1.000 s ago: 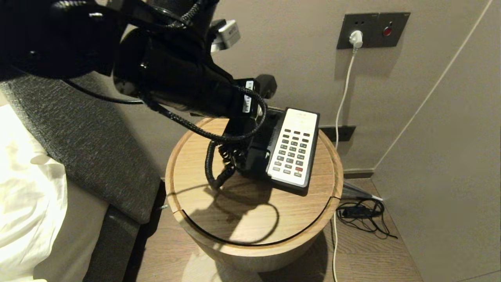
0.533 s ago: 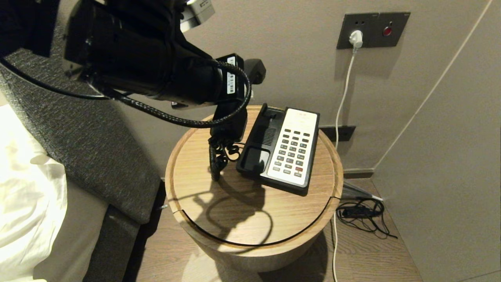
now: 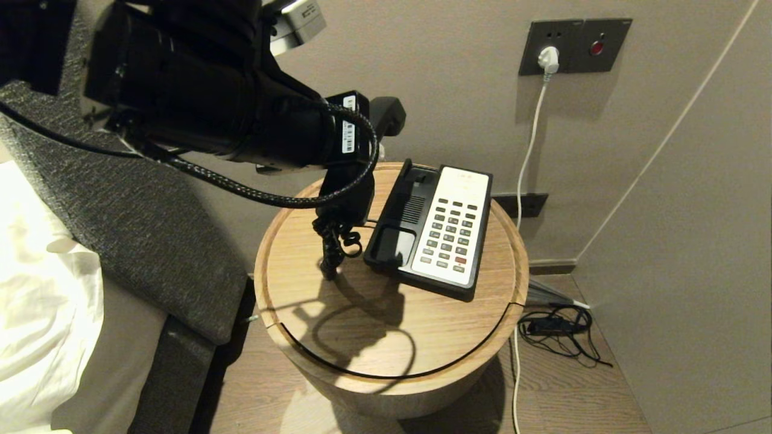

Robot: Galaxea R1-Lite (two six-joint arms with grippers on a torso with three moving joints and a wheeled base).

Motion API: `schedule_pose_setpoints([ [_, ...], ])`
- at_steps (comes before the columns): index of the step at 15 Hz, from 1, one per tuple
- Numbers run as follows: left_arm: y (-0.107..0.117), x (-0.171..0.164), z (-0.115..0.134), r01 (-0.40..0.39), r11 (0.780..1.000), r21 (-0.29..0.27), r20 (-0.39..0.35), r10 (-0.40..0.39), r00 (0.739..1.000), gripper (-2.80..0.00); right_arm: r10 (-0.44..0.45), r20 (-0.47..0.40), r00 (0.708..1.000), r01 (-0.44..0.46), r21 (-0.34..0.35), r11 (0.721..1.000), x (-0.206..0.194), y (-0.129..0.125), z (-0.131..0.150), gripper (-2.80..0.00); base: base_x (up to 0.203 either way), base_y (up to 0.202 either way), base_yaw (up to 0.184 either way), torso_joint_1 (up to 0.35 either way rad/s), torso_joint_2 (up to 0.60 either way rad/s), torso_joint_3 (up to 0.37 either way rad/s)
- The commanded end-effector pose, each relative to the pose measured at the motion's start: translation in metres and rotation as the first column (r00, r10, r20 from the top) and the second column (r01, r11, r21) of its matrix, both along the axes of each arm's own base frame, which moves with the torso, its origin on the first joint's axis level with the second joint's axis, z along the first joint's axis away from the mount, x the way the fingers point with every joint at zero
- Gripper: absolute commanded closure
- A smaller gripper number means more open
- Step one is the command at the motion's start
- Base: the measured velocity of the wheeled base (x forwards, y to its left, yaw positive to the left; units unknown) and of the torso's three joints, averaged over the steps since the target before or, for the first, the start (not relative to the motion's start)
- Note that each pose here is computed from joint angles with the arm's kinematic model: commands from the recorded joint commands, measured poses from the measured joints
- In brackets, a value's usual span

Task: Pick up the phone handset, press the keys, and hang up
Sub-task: Dial the number

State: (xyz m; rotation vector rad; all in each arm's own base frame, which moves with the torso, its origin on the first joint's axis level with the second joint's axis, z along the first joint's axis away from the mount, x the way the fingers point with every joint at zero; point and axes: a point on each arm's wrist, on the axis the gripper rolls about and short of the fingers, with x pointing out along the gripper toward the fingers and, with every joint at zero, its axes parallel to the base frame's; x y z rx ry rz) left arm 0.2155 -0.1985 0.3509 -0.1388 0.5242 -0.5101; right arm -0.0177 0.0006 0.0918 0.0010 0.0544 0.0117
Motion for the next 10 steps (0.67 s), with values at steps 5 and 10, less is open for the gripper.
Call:
schedule_pose_setpoints([
  [5, 0.004, -0.003, -0.002, -0.015, 1.0, 0.006, -0.005, 0.015, 1.0, 0.0, 0.164, -0.009, 0.986, -0.16, 0.177, 0.971, 0.018, 0.004, 0.154, 0.0, 0.0, 0.0, 0.0, 0.0, 0.0, 0.0],
  [10, 0.004, -0.003, 0.004, -0.016, 1.0, -0.014, 0.007, 0.016, 1.0, 0.0, 0.408, -0.322, 0.854, -0.271, 0.393, 0.879, 0.183, 0.027, 0.196, 0.0, 0.0, 0.0, 0.0, 0.0, 0.0, 0.0],
])
